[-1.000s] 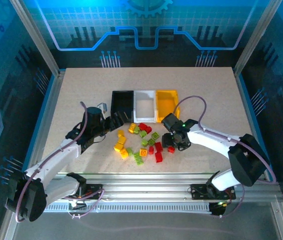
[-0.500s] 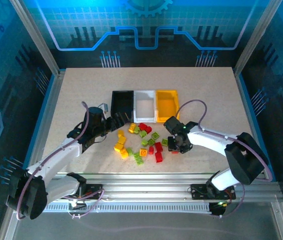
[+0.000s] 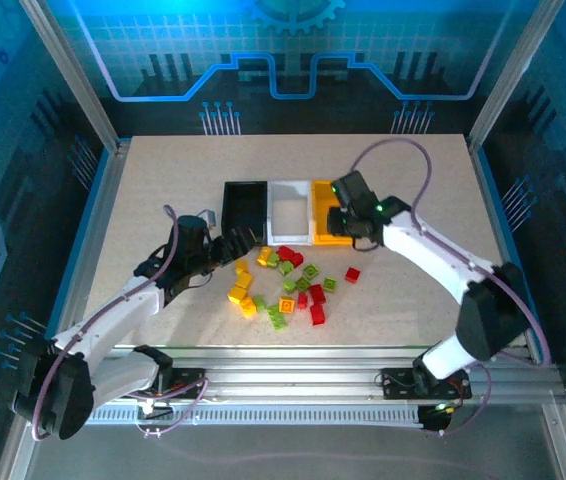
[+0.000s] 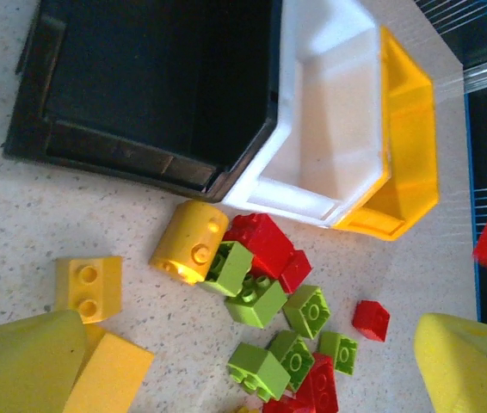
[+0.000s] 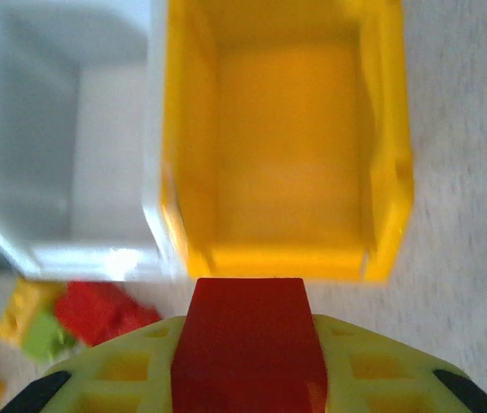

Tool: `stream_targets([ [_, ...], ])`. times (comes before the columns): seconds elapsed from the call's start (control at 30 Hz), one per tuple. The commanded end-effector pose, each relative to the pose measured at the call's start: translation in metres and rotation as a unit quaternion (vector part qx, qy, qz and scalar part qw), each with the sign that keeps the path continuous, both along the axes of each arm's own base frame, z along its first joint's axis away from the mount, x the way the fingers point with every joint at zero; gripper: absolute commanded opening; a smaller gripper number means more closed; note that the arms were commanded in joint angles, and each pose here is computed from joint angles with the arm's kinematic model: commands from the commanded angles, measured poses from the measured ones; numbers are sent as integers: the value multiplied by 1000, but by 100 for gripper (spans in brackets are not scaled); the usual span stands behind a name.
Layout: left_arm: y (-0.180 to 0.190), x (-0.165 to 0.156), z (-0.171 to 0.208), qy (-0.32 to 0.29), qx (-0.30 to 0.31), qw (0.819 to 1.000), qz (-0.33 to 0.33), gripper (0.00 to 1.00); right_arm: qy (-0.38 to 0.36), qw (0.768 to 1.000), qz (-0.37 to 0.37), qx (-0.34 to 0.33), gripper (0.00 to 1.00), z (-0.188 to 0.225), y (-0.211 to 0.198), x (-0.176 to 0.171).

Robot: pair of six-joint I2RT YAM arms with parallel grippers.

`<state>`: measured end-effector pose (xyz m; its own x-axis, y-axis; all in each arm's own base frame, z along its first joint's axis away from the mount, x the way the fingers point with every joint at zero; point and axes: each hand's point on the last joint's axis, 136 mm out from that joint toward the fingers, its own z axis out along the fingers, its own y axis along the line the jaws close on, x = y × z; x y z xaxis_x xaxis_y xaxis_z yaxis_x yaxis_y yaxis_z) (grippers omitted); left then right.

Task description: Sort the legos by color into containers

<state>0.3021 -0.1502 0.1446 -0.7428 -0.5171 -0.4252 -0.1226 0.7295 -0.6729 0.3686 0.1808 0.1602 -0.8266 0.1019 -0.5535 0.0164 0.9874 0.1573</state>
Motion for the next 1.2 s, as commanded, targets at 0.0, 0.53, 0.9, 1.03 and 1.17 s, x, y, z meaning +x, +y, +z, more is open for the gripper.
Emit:
stream_targets([
  [0.0, 9, -9, 0, 7, 11, 1000, 19, 99, -1, 999, -20, -46, 28, -16, -9, 42],
  [0.53, 26, -22, -8, 26, 53, 998, 32, 96, 0, 999, -25, -29, 67, -22, 8, 93],
  [0.9, 10, -46, -56, 116, 208, 970, -50, 86, -4, 1000, 15, -4, 68, -19, 22, 29],
  [1.03, 8, -59, -66, 116, 264, 955, -71, 88, -3, 1000, 14, 7, 68, -28, 17, 13],
  [1.17, 7, -48, -76, 103, 309, 942, -83, 88, 0, 1000, 13, 12, 68, -34, 14, 5],
])
